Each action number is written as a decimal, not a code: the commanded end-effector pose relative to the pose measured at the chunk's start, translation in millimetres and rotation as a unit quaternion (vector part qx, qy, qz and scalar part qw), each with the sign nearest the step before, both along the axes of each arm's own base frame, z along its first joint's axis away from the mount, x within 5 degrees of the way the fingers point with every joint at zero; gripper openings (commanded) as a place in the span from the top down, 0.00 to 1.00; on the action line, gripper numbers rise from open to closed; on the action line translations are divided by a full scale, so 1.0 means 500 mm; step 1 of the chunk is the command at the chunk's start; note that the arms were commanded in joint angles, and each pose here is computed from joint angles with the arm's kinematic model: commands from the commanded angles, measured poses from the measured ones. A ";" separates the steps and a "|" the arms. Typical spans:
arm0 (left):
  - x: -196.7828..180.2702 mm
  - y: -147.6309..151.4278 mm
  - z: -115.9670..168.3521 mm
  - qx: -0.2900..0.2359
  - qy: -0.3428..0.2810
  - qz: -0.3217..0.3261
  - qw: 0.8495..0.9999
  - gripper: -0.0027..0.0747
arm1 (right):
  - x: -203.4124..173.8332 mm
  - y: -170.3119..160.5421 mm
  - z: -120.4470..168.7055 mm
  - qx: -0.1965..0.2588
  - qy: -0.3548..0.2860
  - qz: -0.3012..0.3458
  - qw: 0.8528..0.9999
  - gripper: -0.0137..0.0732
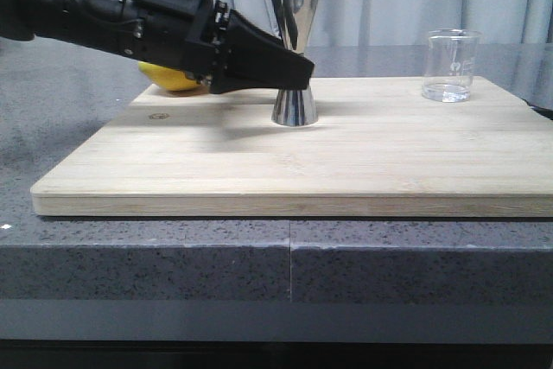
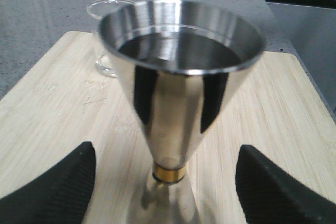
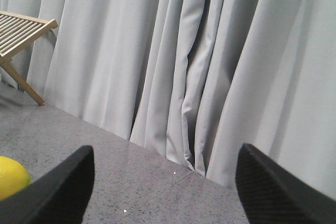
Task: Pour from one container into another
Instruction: 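Open the left gripper and withdraw it from the jigger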
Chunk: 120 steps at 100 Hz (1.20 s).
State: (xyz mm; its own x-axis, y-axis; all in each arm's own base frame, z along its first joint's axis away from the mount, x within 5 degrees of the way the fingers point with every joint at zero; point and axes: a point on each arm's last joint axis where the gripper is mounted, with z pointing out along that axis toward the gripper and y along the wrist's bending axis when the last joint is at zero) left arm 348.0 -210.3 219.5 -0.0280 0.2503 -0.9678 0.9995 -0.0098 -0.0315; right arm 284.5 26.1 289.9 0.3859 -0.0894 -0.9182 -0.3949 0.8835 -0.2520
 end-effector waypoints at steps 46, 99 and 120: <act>-0.037 0.052 0.134 -0.016 -0.052 -0.031 0.998 0.30 | -0.021 -0.003 0.055 0.034 -0.089 0.014 0.995 0.26; -0.033 0.209 0.244 -0.022 -0.046 0.096 0.994 0.30 | -0.019 -0.019 0.065 0.072 -0.097 -0.021 0.992 0.26; -0.064 0.282 0.341 -0.098 -0.036 0.176 0.979 0.32 | -0.028 -0.036 0.100 0.095 -0.093 -0.068 0.989 0.30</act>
